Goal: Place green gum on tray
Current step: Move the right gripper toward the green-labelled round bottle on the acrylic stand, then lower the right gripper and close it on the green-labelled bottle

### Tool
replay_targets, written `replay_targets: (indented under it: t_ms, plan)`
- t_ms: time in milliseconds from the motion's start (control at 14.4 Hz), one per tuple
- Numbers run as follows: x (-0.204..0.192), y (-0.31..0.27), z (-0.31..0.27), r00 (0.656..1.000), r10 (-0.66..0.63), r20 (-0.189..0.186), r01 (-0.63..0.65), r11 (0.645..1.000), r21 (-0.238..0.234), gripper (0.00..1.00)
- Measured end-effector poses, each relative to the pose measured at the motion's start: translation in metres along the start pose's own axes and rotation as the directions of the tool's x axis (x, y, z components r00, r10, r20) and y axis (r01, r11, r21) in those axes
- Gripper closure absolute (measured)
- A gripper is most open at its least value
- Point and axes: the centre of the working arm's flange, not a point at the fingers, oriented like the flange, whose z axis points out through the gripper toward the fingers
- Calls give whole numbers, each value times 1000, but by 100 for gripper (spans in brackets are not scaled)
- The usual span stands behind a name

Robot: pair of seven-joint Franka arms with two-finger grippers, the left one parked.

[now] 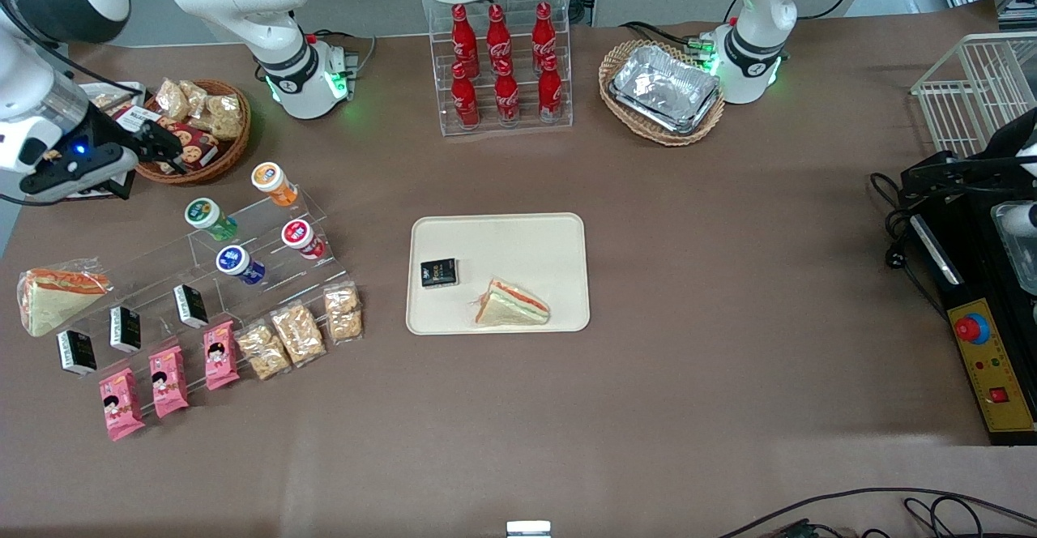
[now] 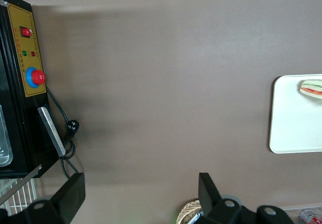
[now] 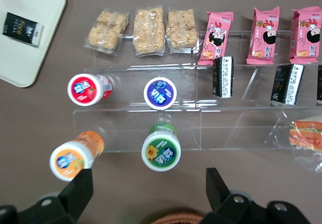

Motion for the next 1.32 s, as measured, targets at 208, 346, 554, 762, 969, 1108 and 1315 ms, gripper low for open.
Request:
replay_targets:
  t_ms: [208,346,554,762,969,1108,1315]
  plan:
    - [-8,4,44,999,-8,-39,8,1000,-15,0]
    - [-15,3,71,999,-5,-53,4,1000,-23,0]
    - [-27,0,103,999,5,-53,-6,1000,-18,0]
    - [-33,-1,117,998,9,-56,-10,1000,-17,0]
    - [-35,-1,133,998,13,-68,-14,1000,-25,0]
    - [-37,2,141,998,22,-66,-24,999,-23,0]
    - [-37,5,149,998,27,-62,-28,999,-23,11]
